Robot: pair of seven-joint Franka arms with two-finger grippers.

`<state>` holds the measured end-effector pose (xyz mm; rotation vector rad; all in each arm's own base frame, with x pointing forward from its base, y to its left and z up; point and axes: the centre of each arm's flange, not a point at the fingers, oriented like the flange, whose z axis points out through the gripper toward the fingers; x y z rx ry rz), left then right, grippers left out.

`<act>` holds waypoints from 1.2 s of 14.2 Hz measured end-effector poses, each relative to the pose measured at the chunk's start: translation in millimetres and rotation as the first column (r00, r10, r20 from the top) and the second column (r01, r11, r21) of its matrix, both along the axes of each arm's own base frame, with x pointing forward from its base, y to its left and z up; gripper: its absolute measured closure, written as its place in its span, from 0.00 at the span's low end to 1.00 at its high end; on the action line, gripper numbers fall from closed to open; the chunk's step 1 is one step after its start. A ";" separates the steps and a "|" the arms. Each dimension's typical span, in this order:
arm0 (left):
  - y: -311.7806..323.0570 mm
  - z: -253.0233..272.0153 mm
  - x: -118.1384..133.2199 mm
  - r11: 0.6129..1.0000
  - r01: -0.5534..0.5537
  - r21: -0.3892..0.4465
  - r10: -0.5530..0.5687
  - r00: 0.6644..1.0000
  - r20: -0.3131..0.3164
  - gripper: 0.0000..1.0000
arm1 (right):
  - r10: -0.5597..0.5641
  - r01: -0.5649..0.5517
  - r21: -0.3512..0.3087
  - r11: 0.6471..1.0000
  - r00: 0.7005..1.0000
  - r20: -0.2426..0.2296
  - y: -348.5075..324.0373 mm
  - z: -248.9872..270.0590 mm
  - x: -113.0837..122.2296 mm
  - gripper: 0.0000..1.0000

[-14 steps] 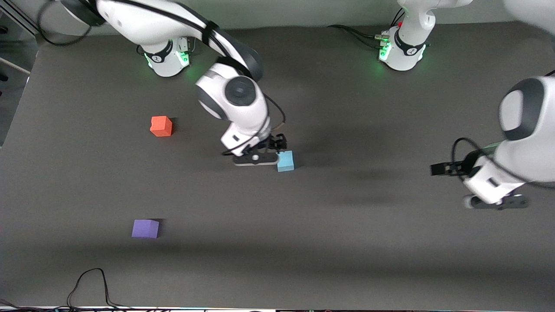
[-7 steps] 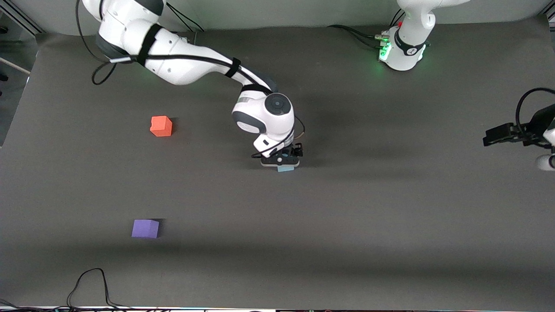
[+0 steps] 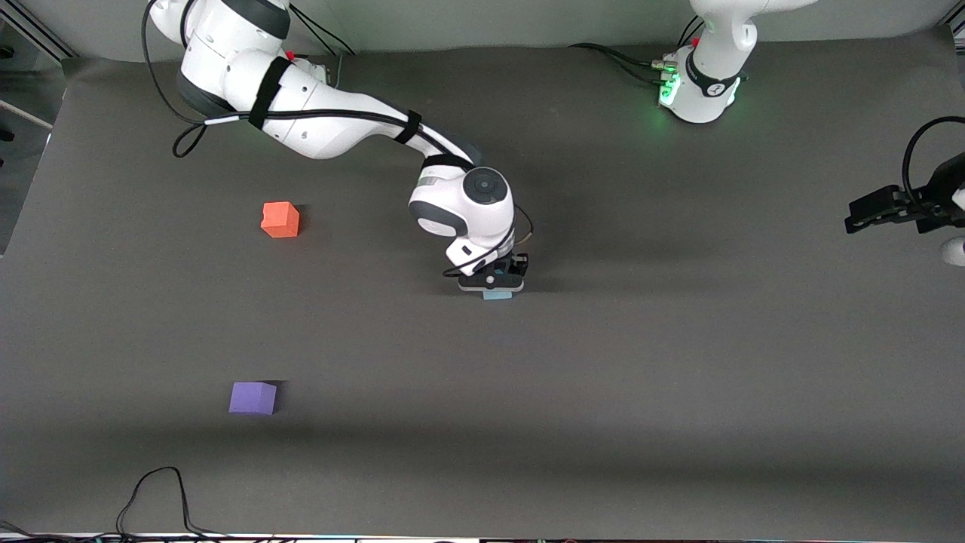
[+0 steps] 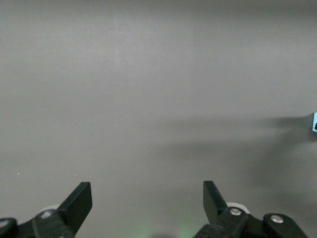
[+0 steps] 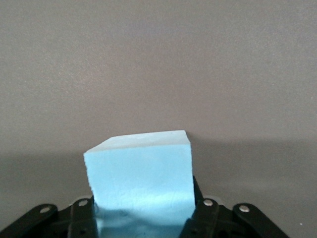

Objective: Place blue block between orange and purple blocks
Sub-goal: 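Grasp the blue block with the right gripper while the left gripper withdraws, then carry the blue block with the right gripper toward the orange block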

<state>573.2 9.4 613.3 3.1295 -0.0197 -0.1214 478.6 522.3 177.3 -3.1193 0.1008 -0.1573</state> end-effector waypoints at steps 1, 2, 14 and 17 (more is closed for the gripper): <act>-3.5 5.6 -4.6 1.000 0.006 0.002 -0.006 1.000 0.008 0.00 | -0.003 0.003 0.003 1.000 1.000 0.001 -0.2 4.0 1.7 0.39; -6.9 8.3 -7.7 1.000 0.011 0.004 -0.011 1.000 0.012 0.00 | -0.007 0.007 -0.001 1.000 1.000 0.000 -0.6 9.9 3.4 0.39; -11.0 -10.2 -11.3 1.000 0.015 0.013 -0.015 1.000 0.011 0.00 | -0.086 0.085 -0.011 0.996 0.984 -0.155 -282.3 246.0 115.8 0.39; -10.8 -13.6 -11.2 1.000 0.015 0.013 -0.015 1.000 0.008 0.00 | -0.052 0.054 0.009 0.999 0.988 -0.148 -377.3 223.4 116.1 0.39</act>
